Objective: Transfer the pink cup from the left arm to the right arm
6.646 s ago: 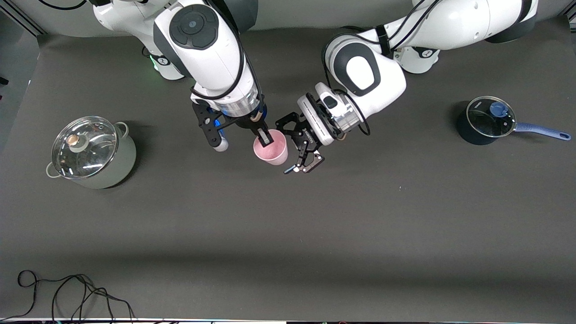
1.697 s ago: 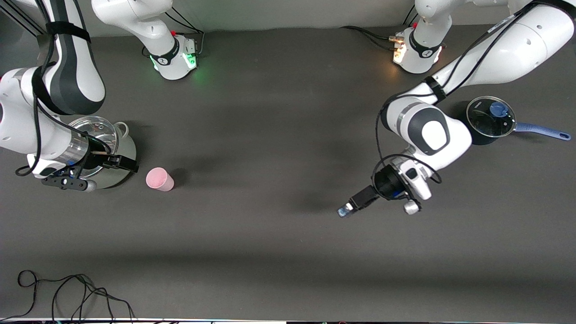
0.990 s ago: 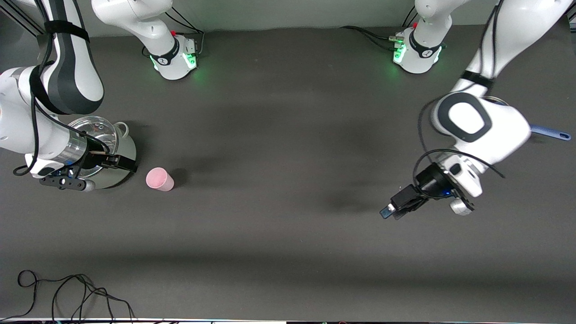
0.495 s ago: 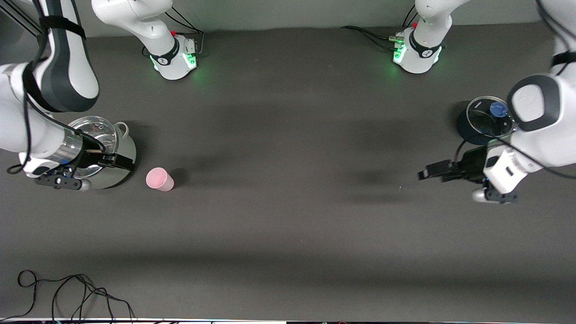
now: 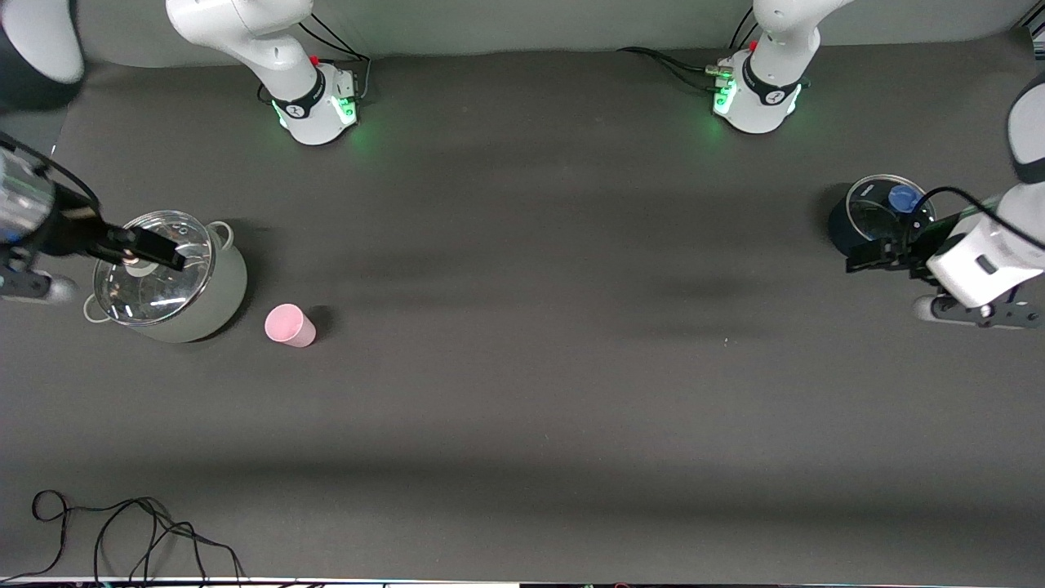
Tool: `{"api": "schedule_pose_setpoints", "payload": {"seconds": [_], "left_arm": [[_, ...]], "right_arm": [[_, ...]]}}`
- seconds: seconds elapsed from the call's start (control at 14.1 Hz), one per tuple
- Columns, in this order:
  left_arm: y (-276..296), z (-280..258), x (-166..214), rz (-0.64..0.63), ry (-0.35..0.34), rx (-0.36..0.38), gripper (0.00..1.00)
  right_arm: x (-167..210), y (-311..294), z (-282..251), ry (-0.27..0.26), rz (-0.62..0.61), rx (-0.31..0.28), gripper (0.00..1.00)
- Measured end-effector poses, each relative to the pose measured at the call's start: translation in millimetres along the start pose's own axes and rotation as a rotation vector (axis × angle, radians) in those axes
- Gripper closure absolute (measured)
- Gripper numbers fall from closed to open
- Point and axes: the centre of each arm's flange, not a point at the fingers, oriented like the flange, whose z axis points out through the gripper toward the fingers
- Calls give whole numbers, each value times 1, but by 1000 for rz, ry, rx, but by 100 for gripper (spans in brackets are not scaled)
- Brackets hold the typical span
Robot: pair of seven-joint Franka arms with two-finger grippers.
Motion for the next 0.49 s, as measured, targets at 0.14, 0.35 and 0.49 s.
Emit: {"api": "schedule_pose_setpoints", "payload": {"seconds": [0.14,0.35,0.49], "left_arm": [[5,-16,-11,1,-12,16,0],[12,-30,-25,-1,-10,39,0],[15,-39,-31,-3,1,52,0]], "right_arm": [[-9,12,-15,2,10,-8,0],[-10,27,-14,-17,15,-13,0],[-9,26,-11,-23,13,-15,0]]}}
